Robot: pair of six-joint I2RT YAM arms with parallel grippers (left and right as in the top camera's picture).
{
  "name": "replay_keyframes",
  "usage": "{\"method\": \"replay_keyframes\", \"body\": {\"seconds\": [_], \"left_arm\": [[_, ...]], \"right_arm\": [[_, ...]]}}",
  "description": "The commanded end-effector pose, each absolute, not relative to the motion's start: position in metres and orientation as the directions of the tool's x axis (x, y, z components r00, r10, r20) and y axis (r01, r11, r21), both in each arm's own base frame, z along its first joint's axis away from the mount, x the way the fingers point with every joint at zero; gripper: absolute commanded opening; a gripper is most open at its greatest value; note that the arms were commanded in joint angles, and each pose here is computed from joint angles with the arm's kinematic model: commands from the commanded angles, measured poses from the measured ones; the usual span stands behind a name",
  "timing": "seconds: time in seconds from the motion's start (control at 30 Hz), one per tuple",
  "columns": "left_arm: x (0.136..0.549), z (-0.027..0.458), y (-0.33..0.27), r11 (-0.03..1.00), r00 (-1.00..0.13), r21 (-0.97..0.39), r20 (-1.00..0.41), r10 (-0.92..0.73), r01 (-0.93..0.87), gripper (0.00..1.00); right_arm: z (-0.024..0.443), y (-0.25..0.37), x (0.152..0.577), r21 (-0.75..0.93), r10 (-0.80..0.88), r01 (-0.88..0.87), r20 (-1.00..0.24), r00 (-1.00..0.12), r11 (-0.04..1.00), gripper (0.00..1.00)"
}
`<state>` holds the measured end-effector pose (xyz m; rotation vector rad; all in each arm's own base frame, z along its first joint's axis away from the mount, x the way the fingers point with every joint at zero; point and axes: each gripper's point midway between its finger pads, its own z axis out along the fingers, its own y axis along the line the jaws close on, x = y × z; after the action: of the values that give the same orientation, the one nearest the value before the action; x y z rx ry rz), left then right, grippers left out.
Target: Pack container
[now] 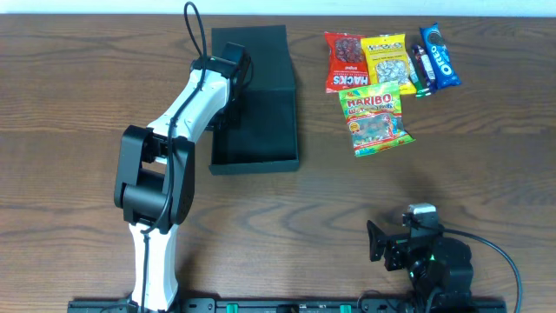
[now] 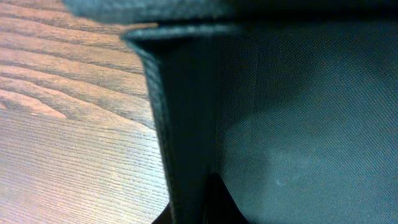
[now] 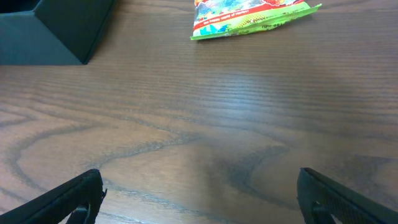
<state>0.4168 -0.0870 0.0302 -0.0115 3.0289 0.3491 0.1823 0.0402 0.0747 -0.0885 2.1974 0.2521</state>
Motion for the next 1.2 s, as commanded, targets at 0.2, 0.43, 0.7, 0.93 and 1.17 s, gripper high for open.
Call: {"method": "replay_keyframes", "body": {"seconds": [0.2, 0.43, 0.7, 0.93, 1.17], "left_arm": [[0.417, 0.031, -0.073, 0.951, -0.994, 0.305, -0.082, 0.071, 0.042, 0.25], [0.412, 0.046, -0.087, 0.975, -0.995, 0.215, -0.097, -0.030, -0.050, 0.95], [0.422, 0.168, -0.093, 0.989, -0.924, 0.072, -0.370, -0.091, -0.126, 0.95], [0.366, 0.276, -0.076, 0.994, -0.841, 0.002, -0.533, -0.089, -0.106, 0.95], [0.320, 0.297, -0.062, 0.995, -0.853, 0.012, -0.517, -0.078, -0.099, 0.95]], "right_arm": [[0.072, 0.041, 0.182, 0.148, 0.025, -0.157, -0.799, -0.600, 0.977, 0.99], [0.072, 0.041, 0.182, 0.148, 0.025, -0.157, -0.799, -0.600, 0.977, 0.99], [0.072, 0.041, 0.182, 0.148, 0.025, -0.157, -0.799, -0.600, 0.977, 1.00], [0.072, 0.041, 0.182, 0.148, 0.025, -0.157, -0.799, -0.600, 0.977, 0.99], [0.072, 0.041, 0.182, 0.148, 0.025, -0.157, -0.799, -0.600, 0.977, 0.99]]}}
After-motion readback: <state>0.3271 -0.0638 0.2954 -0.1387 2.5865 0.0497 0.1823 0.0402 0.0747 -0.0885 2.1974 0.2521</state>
